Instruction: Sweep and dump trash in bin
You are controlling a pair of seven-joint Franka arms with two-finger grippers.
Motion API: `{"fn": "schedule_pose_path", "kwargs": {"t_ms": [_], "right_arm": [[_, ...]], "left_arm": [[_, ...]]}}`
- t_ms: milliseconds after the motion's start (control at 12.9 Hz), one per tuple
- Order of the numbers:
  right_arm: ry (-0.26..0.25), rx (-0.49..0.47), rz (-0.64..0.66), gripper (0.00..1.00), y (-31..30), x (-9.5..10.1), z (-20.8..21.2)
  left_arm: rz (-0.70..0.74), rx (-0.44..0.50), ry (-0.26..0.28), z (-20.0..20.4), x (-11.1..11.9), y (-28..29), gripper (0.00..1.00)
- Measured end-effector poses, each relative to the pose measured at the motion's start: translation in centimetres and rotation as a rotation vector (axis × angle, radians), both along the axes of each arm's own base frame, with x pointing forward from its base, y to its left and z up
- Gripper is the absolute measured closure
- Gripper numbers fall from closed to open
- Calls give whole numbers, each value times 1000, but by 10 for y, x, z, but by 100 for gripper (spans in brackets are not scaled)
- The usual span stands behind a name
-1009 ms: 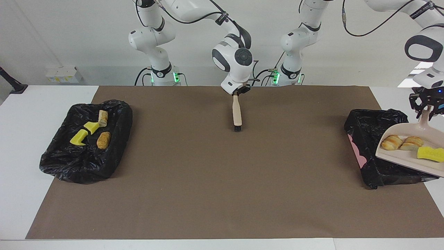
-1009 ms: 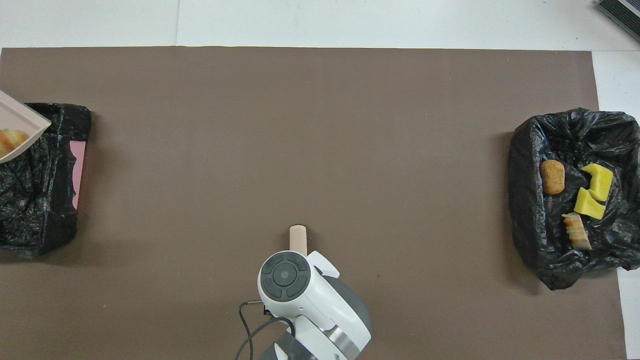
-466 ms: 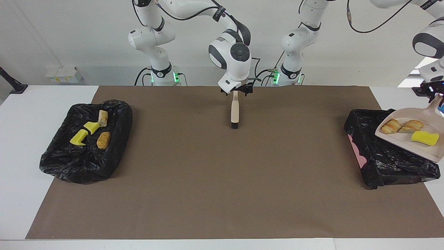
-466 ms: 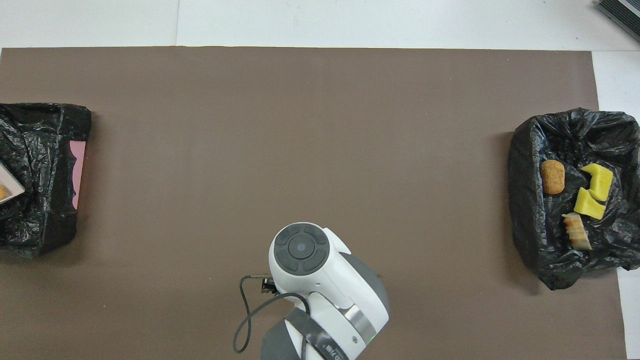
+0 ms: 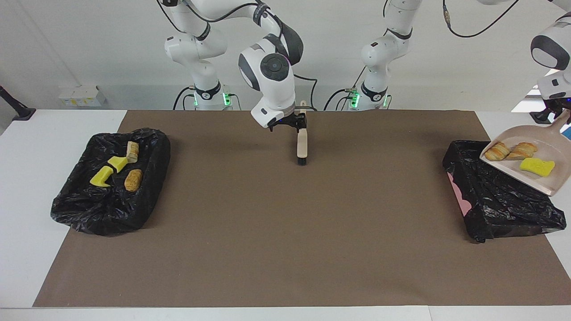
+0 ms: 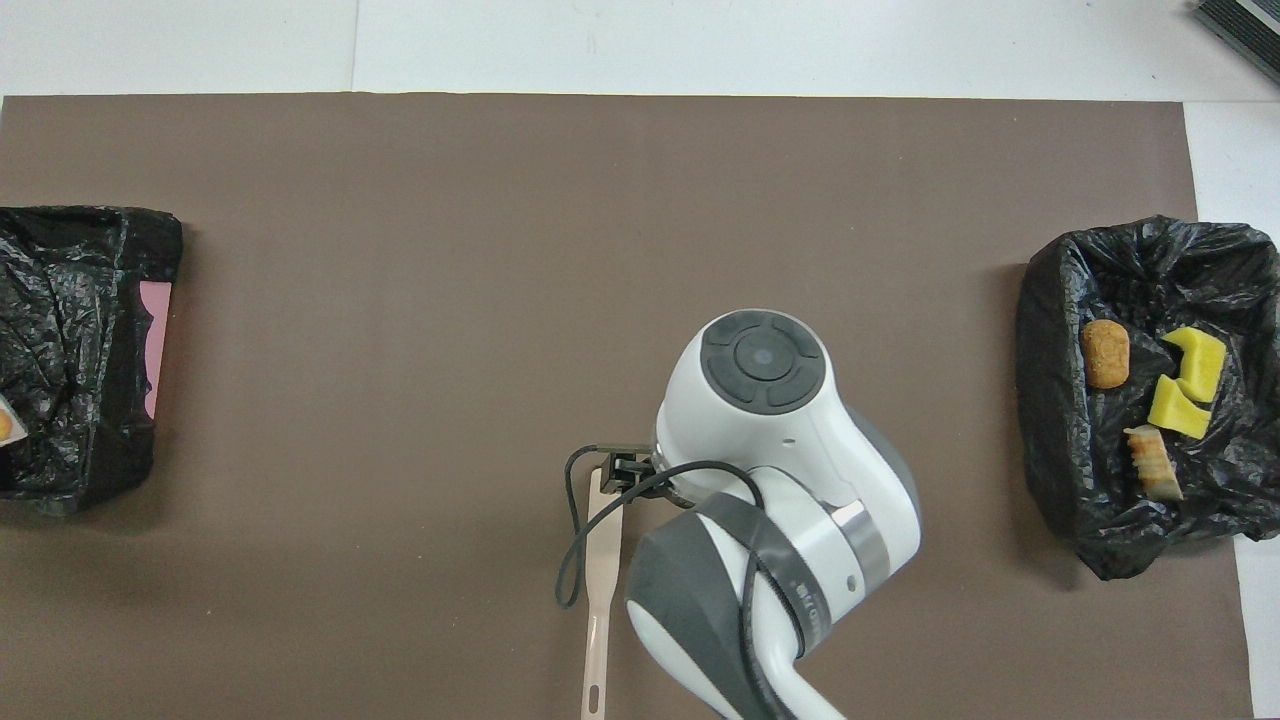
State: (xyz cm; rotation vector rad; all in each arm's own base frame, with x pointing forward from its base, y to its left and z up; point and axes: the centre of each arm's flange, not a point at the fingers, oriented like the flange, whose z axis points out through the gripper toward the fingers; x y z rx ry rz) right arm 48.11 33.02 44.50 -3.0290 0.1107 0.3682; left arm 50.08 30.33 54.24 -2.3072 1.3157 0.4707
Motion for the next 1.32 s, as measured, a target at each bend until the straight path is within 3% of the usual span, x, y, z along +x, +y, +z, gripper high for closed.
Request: {"fn": "schedule_pose_path", "kwargs": {"t_ms": [388, 776, 1086, 1319], "right_arm": [[-160, -26, 127, 0, -74, 54, 44], [-220, -37, 171, 0, -182, 90, 74], [-264, -49, 107, 0, -225, 98, 98], [-257, -72, 69, 0, -251, 101, 103]], "left_arm": [[-33, 90, 72, 16, -2, -17, 69], [-25, 136, 107, 38, -12, -30, 69], [-17, 144, 96, 50, -19, -33, 69], [-31, 137, 74, 56, -12, -45, 69]]}}
